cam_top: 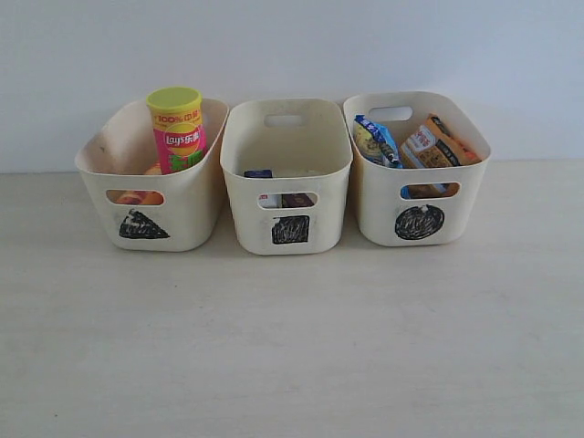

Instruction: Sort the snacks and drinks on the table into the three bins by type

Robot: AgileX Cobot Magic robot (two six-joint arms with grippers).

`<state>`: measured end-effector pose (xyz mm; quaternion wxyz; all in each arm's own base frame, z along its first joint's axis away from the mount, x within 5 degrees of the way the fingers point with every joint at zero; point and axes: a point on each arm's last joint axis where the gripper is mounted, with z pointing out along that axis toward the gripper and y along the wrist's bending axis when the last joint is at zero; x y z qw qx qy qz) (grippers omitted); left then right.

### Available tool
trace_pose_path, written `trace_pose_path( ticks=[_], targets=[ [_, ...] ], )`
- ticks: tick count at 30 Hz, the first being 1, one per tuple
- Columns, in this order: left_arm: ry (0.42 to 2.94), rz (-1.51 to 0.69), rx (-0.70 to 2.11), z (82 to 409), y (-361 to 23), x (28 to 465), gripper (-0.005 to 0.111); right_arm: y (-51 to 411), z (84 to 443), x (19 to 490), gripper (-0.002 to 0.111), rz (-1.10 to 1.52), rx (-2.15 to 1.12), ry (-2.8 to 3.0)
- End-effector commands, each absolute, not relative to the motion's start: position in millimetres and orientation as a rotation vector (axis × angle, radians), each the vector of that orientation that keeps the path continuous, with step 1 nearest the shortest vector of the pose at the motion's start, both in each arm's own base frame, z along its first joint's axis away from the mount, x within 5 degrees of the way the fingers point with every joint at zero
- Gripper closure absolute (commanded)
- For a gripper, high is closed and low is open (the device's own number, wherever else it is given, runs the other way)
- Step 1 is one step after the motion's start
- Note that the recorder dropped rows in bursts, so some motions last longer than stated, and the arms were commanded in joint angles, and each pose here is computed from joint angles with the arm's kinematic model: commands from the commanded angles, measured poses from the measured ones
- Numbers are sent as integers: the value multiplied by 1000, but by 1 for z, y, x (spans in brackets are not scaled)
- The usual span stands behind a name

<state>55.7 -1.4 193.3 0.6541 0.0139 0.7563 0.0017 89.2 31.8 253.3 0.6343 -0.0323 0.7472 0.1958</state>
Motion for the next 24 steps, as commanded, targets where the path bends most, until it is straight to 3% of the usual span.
trace_pose_path(
  ticks=[1,24],
  targets=[
    [1719,46,59,192,0,55,103,31,254,89,108,442,-73,1700],
    [1714,40,54,192,-1,56,103,30,256,90,108,428,-61,1675]
  ],
)
